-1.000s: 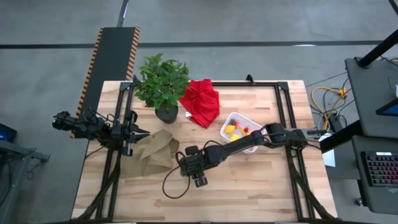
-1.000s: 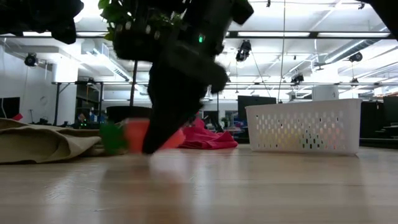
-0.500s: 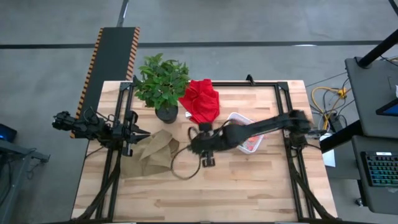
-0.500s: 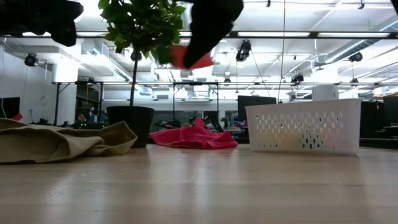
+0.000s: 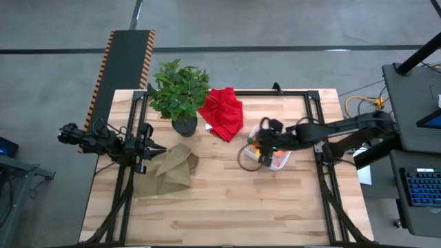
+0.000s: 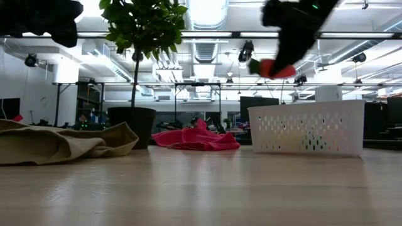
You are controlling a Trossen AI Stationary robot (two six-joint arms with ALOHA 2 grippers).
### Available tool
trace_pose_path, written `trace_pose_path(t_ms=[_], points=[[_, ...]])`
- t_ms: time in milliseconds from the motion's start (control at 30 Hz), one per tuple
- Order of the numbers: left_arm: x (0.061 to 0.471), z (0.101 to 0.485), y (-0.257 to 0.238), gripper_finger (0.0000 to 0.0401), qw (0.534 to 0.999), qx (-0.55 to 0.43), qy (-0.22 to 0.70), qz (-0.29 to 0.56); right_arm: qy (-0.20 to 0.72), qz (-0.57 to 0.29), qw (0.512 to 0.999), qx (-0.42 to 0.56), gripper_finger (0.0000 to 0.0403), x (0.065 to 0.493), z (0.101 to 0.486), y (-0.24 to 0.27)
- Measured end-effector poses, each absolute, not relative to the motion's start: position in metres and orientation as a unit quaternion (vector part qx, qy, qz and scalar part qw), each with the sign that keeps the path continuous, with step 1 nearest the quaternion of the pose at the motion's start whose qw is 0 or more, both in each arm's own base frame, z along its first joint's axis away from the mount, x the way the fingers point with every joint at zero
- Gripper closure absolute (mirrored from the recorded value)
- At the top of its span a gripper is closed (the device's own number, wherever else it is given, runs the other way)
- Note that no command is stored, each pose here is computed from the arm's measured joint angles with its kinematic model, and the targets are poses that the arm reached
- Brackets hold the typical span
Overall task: Pick and placing Produce into tupperware
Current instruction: Put the orange carrot into the white bin, then return to Home Position
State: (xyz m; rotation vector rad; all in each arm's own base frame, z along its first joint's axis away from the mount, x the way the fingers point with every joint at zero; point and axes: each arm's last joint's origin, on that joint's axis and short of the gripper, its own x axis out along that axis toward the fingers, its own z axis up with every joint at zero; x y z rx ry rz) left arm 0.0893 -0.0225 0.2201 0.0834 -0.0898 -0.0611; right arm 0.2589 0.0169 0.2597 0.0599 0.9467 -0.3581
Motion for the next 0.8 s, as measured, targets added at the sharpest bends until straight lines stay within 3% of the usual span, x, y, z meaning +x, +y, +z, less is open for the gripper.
trace_pose_path(t_ms=[200,467,567,800], points=[[0.089,0.22,-0.023,0.0386,0.998,0.041,-0.047,-0.031,0.43,-0.198,0.877,0.075,0.0232,0.222,0.227,0.012],[0.089,0.221,-0.023,0.0386,0.997,0.043,-0.048,-0.03,0.446,-0.215,0.864,0.094,0.0227,0.207,0.198,0.01],[0.089,0.221,-0.023,0.0386,0.997,0.043,-0.049,-0.03,0.446,-0.227,0.859,0.112,0.0206,0.206,0.195,0.01],[0.089,0.221,-0.023,0.0386,0.997,0.044,-0.05,-0.03,0.423,-0.238,0.866,0.119,0.0116,0.211,0.206,0.01]])
